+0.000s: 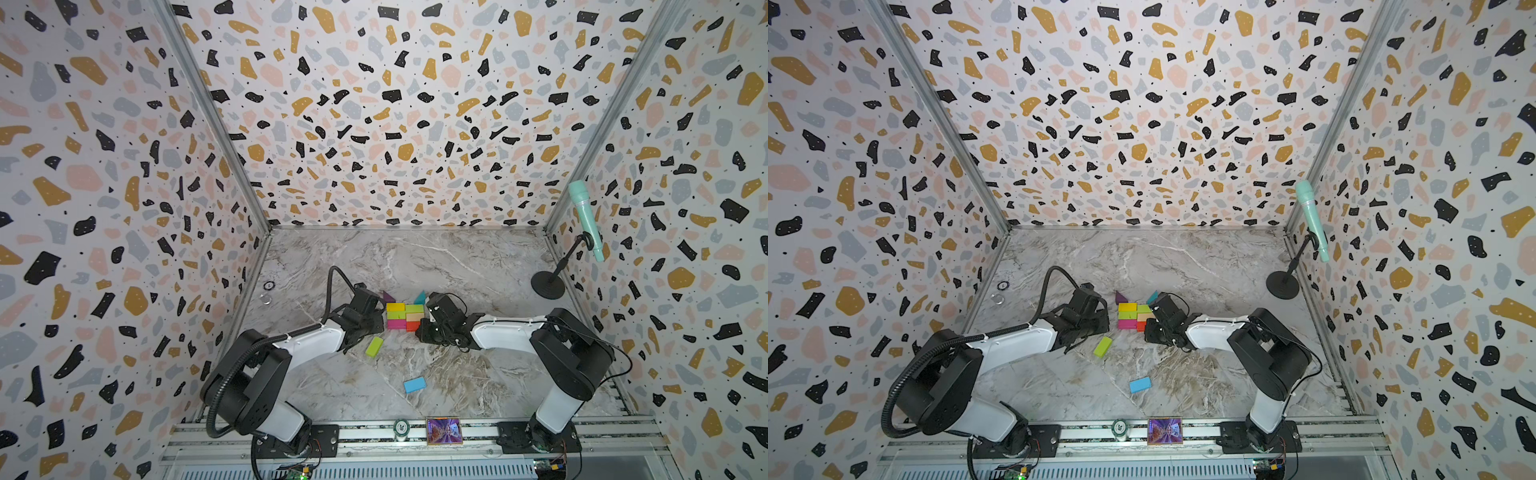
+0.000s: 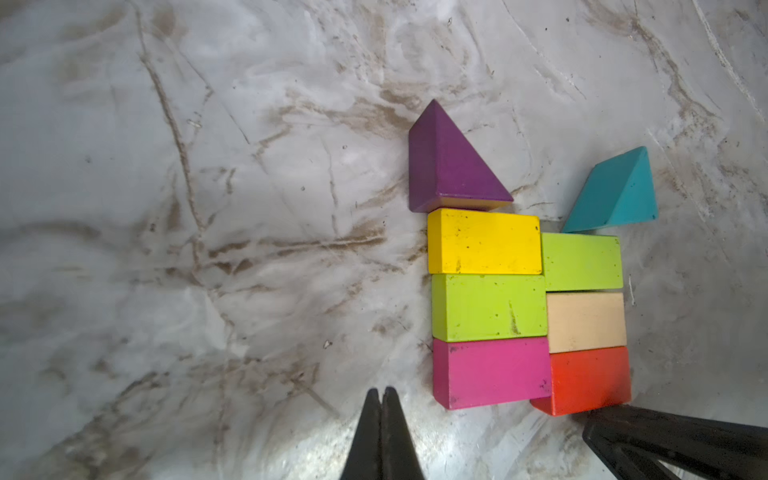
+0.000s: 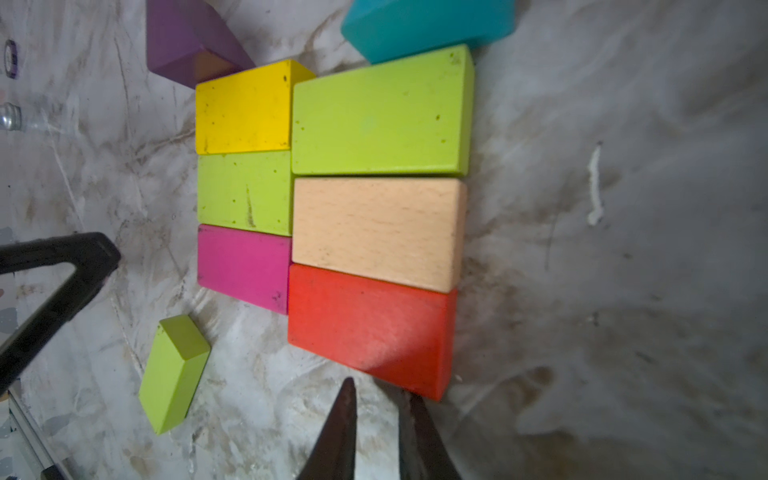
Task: Assemble a carrot with building blocks
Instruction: Adjust the building block at the center of the board.
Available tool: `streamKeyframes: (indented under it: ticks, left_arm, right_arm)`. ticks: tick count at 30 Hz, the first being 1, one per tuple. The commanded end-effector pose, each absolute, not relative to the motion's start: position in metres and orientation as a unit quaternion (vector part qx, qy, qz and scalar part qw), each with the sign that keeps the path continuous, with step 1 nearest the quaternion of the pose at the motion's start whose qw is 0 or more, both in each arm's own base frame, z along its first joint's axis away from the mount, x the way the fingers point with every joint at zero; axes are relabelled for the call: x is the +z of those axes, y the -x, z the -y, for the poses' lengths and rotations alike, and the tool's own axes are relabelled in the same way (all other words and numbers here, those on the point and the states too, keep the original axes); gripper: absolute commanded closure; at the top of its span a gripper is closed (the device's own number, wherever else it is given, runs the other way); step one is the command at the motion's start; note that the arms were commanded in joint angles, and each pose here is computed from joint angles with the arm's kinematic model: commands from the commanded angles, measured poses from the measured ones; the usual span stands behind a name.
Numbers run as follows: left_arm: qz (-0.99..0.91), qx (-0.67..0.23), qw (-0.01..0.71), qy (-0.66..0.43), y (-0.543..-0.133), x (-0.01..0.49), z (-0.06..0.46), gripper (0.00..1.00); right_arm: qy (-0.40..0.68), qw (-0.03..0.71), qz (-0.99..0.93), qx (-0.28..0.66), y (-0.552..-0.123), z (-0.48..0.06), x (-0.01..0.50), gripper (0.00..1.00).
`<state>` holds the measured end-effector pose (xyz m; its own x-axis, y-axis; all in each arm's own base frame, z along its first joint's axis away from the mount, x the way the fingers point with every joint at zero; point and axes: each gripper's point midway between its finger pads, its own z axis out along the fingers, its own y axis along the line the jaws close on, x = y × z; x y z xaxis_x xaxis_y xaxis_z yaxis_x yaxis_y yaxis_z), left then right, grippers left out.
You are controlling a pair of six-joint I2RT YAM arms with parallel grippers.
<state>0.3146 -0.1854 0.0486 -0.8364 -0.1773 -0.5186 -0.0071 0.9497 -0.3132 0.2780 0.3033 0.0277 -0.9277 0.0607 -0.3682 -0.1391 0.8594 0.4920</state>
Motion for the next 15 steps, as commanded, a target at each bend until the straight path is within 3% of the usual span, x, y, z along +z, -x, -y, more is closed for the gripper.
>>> streamKeyframes:
  ticks: [1, 15]
  left_arm:
    - [-0.943, -0.161, 0.285, 0.055, -0.3181, 0.0493, 0.188, 0.96]
    - [-0.944, -0.162, 0.281, 0.055, -0.3174, 0.0459, 0.1888, 0.96]
  right_arm:
    - [0.013, 0.177, -0.952, 0.248, -0.2772, -0.2971, 0.0187, 0.79]
    - [0.013, 0.176, -0.952, 0.251, -0.2786, -0.2984, 0.0181, 0.79]
